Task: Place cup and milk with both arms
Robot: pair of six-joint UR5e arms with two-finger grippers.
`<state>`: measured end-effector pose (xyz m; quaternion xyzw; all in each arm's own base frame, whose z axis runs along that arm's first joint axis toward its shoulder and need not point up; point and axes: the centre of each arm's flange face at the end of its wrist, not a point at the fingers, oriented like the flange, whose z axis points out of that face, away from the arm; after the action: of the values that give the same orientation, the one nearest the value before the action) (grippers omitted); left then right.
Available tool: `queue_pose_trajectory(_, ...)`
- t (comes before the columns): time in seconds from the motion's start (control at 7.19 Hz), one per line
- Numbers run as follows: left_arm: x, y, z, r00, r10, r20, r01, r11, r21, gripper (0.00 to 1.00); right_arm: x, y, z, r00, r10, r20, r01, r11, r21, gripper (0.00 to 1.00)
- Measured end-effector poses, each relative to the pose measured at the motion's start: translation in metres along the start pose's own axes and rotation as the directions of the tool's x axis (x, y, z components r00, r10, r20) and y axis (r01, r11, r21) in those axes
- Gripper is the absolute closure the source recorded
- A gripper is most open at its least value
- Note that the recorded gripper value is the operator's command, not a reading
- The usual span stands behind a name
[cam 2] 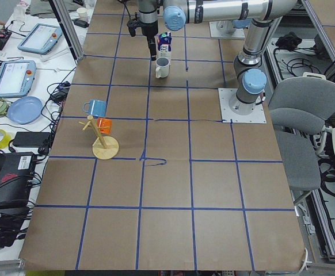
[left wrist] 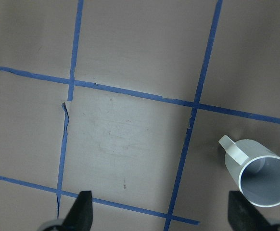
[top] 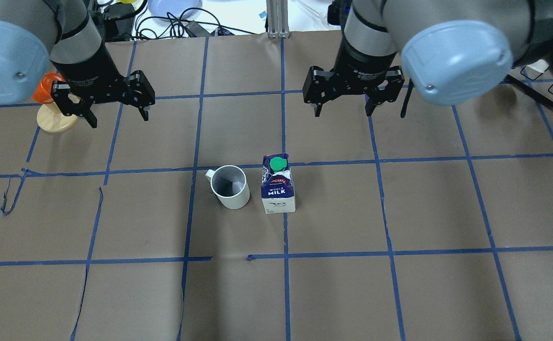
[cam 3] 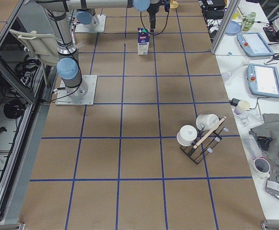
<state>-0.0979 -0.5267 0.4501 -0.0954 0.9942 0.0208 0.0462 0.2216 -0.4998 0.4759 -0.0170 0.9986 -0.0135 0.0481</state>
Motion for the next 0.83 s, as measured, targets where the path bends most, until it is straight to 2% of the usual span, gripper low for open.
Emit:
queue_pose_trajectory(0.28, 0.002, 0.006, -0.011, 0.999, 0.005, -0.036, -0.004, 1.000, 0.017, 0.00, 0.035, 0.004, -0.023, 1.000, -0.015, -0.009, 0.015, 1.000, 0.014, 0.00)
queue_pose_trajectory(0.83, 0.001, 0.027, -0.028, 0.997, 0.017, -0.072, -0.015, 0.999, 0.036, 0.00, 0.041, 0.014, -0.025, 1.000, -0.021, -0.017, 0.021, 1.000, 0.014, 0.00)
